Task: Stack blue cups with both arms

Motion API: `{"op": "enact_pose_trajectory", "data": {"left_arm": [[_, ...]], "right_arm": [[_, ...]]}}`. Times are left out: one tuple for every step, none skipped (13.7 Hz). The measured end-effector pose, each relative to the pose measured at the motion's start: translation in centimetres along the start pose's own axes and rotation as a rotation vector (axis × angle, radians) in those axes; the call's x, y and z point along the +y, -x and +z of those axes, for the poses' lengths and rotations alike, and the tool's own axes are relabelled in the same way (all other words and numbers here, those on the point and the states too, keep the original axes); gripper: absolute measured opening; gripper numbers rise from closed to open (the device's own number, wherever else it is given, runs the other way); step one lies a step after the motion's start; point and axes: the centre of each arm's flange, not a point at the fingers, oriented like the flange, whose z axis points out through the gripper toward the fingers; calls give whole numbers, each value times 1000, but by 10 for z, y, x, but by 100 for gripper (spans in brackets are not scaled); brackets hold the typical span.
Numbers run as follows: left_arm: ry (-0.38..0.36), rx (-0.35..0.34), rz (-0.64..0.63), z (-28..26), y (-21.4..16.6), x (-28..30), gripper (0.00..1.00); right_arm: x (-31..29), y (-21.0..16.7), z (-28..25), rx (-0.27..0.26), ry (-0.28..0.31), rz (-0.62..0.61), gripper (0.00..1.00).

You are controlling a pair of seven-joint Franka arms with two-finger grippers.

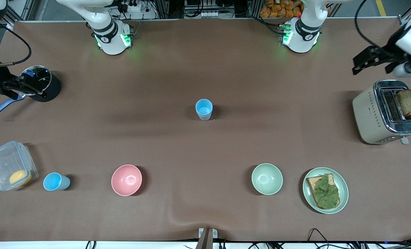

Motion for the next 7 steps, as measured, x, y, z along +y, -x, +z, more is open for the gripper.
{"op": "enact_pose_trajectory", "data": {"left_arm": [[0,-3,20,3,-2,3,100],[-1,-3,47,4,-3,4,100],[-7,0,68,3,-3,2,100],[-15,5,76,1,-3,1,100],[-19,12,79,-1,-2,-1,100],[-18,26,77,-7,-2,-3,100],[-16,49,75,-16,-1,-5,100]], "right_arm": [[0,0,0,-1,0,0,100],[0,0,0,-2,0,0,100],[0,0,0,-4,0,0,100],[0,1,1,-6,0,0,100],[0,1,1,-6,0,0,100],[0,1,1,-7,0,0,100],[0,1,1,-7,0,0,100]]}}
